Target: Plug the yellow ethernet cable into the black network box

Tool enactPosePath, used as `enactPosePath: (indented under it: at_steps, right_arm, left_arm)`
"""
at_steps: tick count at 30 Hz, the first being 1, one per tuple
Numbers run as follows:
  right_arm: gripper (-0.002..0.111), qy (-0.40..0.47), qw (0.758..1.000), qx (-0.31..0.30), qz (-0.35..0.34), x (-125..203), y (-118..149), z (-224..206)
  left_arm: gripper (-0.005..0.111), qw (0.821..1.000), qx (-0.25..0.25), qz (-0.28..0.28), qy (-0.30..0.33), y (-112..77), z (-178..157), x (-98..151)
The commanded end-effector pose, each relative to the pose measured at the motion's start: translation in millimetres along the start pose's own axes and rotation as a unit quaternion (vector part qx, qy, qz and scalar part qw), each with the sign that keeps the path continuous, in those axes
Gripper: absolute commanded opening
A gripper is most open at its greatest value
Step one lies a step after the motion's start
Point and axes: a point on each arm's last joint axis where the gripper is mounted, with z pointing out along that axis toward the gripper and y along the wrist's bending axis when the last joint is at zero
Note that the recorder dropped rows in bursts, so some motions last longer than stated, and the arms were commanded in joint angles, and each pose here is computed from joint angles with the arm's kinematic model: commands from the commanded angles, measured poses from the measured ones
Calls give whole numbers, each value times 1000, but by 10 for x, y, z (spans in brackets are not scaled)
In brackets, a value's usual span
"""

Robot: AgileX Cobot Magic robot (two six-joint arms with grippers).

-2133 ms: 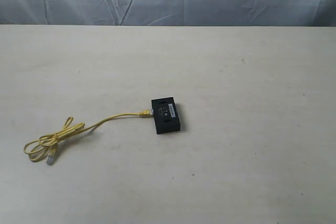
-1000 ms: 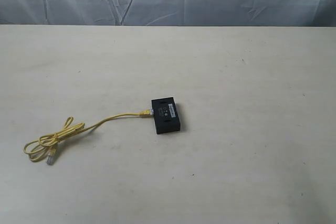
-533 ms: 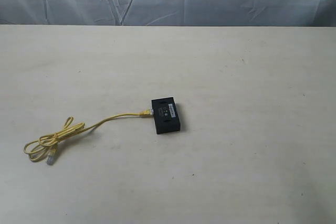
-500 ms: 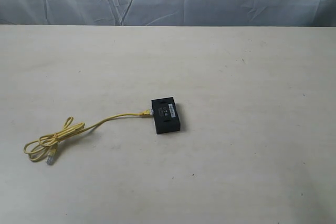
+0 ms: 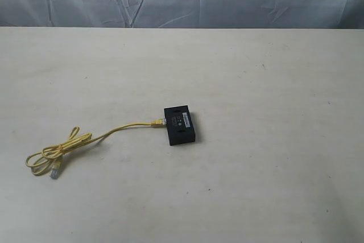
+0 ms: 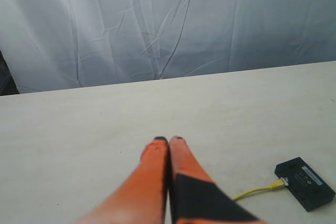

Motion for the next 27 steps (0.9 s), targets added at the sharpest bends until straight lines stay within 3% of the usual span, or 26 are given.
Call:
enactPosePath:
  at_steps: [1, 16, 21, 27]
  right_arm:
    - [-1, -9, 1000, -1, -1, -3, 1, 1]
    - [-1, -9, 1000, -1, 1, -3, 2, 1]
    - [-1, -9, 1000, -1, 1, -3, 2, 1]
    - [-1, -9, 1000, -1, 1, -3, 2, 1]
  left_arm:
    - [0, 1000, -2, 2, -4, 3, -5, 6]
    - [0, 1000, -2, 2, -4, 3, -5, 6]
    - [0, 999, -20, 0, -33, 14, -153, 26]
    - [0, 997, -62, -2, -51, 42, -217, 333]
